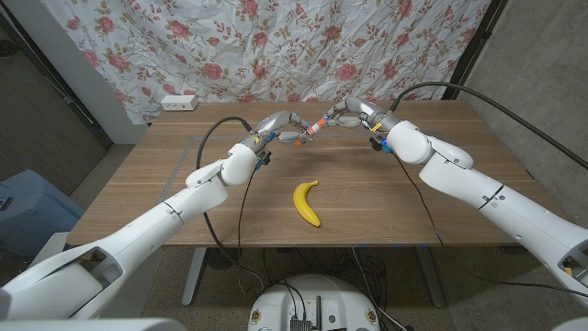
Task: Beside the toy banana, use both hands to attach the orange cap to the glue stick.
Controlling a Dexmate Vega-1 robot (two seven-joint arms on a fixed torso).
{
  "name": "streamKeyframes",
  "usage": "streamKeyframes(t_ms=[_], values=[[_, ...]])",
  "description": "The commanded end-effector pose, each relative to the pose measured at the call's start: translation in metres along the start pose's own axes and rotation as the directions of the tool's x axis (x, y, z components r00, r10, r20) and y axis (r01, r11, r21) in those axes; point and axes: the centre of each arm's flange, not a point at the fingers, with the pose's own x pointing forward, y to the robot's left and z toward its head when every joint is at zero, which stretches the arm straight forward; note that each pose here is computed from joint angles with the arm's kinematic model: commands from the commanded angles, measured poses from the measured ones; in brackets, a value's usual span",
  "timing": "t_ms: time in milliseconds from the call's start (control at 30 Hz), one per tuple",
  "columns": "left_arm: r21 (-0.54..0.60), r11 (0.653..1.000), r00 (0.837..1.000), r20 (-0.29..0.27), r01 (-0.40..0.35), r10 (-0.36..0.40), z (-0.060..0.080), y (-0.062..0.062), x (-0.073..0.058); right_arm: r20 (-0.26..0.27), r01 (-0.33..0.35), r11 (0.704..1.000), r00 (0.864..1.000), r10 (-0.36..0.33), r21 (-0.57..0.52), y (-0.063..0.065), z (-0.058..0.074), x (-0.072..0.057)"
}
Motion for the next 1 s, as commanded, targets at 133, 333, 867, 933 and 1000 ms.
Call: streamKeyframes(t_ms=[133, 333, 867, 933, 1000], values=[[-0.004, 1.0, 1.0, -0.002, -0.007, 0.007, -0.0009, -0.0001, 0.0012, -0.005, -0.012, 1.0, 1.0, 0.012, -0.001, 0.0032, 0.0013, 0.0046], [-0.005, 1.0, 1.0, -0.003, -0.011, 0.011, -0.001, 0.0, 0.001, -0.008, -0.015, 1.0, 1.0, 0.015, -0.002, 0.0035, 0.0007, 0.0061], [-0.004, 1.0, 1.0, -0.002, -0.007, 0.007, -0.0022, -0.0002, 0.0031, -0.021, -0.014, 1.0, 1.0, 0.014, -0.006, 0.0032, 0.0001, 0.0077], [-0.005, 1.0, 1.0, -0.003, -0.006, 0.006, -0.0022, -0.0003, 0.0031, -0.02, -0.014, 1.0, 1.0, 0.014, -0.008, 0.0029, 0.0006, 0.0078], [-0.002, 1.0, 1.0, -0.003, -0.003, 0.003, -0.0022, -0.0003, 0.0031, -0.019, -0.014, 1.0, 1.0, 0.014, -0.01, 0.0026, 0.0011, 0.0078]])
